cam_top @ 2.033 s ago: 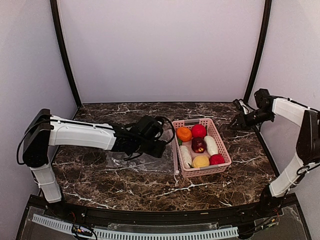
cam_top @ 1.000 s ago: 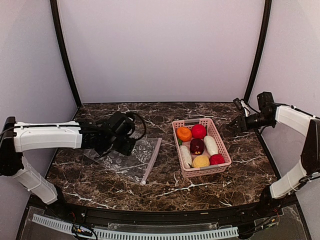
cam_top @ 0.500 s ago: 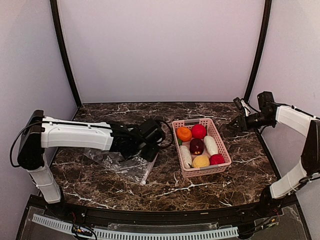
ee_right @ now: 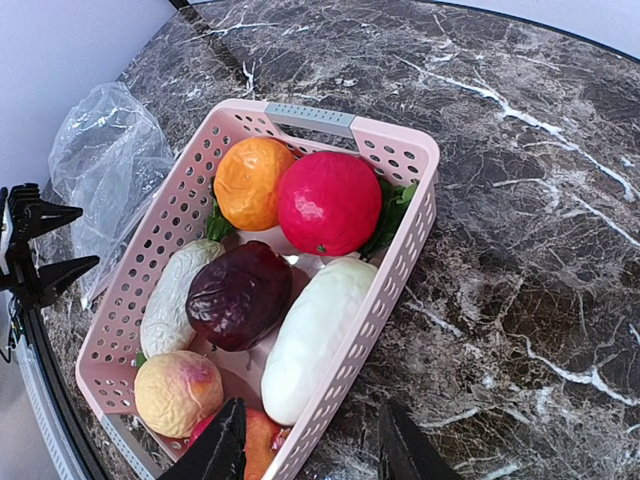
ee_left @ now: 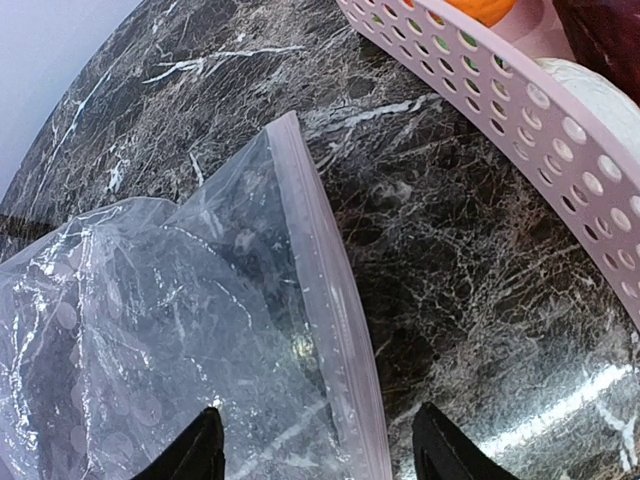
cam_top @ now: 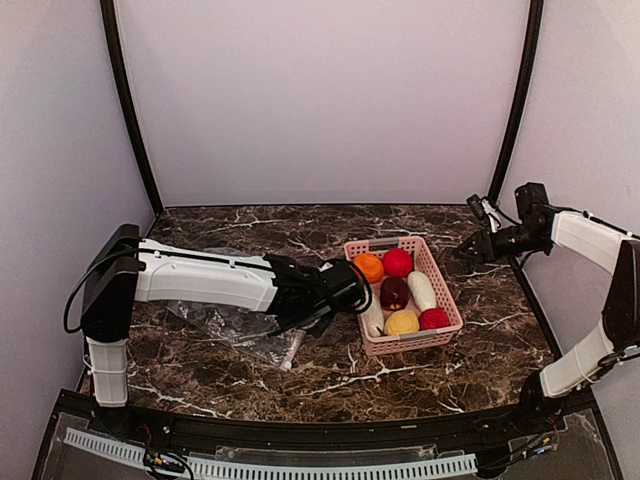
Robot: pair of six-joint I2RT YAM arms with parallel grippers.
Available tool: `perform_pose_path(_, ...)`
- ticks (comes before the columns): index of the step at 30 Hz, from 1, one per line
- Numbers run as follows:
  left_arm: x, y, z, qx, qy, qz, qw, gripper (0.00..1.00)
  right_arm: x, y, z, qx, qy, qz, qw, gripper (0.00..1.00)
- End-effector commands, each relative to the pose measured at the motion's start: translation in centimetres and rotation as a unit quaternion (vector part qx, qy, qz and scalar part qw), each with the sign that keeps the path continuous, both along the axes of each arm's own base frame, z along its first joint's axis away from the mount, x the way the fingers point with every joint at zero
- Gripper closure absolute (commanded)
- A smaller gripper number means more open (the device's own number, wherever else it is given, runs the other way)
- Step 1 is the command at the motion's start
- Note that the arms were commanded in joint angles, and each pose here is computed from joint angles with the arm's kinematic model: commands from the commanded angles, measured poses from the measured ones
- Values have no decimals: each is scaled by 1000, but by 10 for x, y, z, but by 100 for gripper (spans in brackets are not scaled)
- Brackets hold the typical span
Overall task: Place the food in the zip-top bag and seal the zipper
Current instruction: Pick up the zipper food storage bag at the center of the board.
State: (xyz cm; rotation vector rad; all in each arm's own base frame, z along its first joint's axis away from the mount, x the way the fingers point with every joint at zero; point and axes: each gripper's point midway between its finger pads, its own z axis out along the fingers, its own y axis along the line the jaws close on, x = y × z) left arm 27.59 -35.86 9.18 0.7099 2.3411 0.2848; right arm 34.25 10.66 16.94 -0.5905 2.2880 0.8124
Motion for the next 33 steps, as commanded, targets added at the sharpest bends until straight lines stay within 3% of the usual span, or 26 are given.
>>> perform_pose_path(1, 2, 6, -9, 30, 3, 15, 999, 37, 0, 1, -1, -2, -9, 4, 1000, 57)
perform_pose_path(25, 15, 13, -39, 141, -21, 30, 989, 46, -1, 2, 0, 3, -8, 7, 1000, 57)
perform_pose_path(30, 19, 20, -40, 171, -39, 37, 984, 56, -2, 2, 1, 4, -8, 7, 1000, 57)
perform_pose_path(33, 22, 22, -39, 180, -50, 41, 982, 69, -2, 3, 1, 4, -8, 8, 1000, 57)
